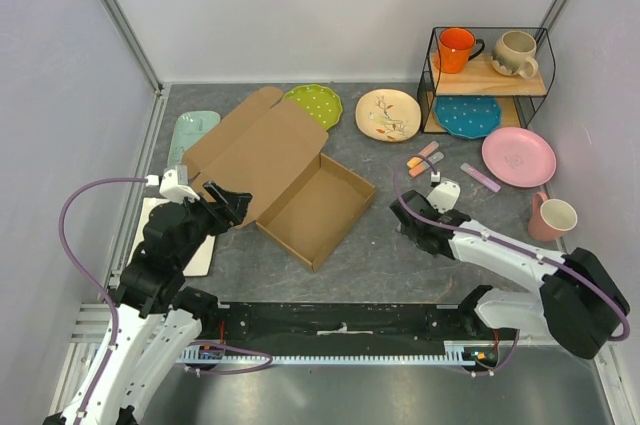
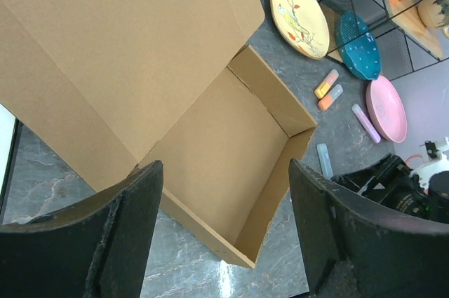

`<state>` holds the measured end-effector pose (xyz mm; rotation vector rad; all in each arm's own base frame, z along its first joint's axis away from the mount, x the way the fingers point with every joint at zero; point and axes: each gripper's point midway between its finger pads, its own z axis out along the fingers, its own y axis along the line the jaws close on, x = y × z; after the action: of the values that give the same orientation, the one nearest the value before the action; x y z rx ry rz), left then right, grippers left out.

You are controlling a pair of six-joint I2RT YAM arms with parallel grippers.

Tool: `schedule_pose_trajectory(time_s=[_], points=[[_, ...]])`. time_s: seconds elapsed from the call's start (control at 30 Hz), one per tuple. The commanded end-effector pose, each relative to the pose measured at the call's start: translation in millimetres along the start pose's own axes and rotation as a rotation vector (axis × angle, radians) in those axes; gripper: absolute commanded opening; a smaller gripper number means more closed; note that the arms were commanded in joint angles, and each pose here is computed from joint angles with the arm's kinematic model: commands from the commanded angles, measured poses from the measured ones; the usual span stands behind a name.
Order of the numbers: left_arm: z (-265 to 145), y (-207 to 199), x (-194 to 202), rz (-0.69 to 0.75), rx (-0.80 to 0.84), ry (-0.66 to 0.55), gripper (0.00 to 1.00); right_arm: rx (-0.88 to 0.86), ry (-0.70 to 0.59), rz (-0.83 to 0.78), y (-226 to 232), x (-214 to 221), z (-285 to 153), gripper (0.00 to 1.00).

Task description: Fold the paper box

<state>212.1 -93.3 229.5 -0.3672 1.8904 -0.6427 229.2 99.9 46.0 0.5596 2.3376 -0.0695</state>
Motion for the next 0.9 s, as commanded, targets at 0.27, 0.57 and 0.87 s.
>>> schedule_pose_trajectory(time_s=[0.27,0.57,0.87], points=[[1,-1,4,0.015,0.014,0.01,0.79,0.028,0.003,-0.05,-1,10,29,0.62],[4,-1,8,0.006,0.016,0.022,0.79,-0.019,0.012,-0.063,-4,16,21,0.22],[5,-1,1,0.01,0.002,0.003,0.79,-0.326,-0.203,-0.133,87,-69,-90,0.17]])
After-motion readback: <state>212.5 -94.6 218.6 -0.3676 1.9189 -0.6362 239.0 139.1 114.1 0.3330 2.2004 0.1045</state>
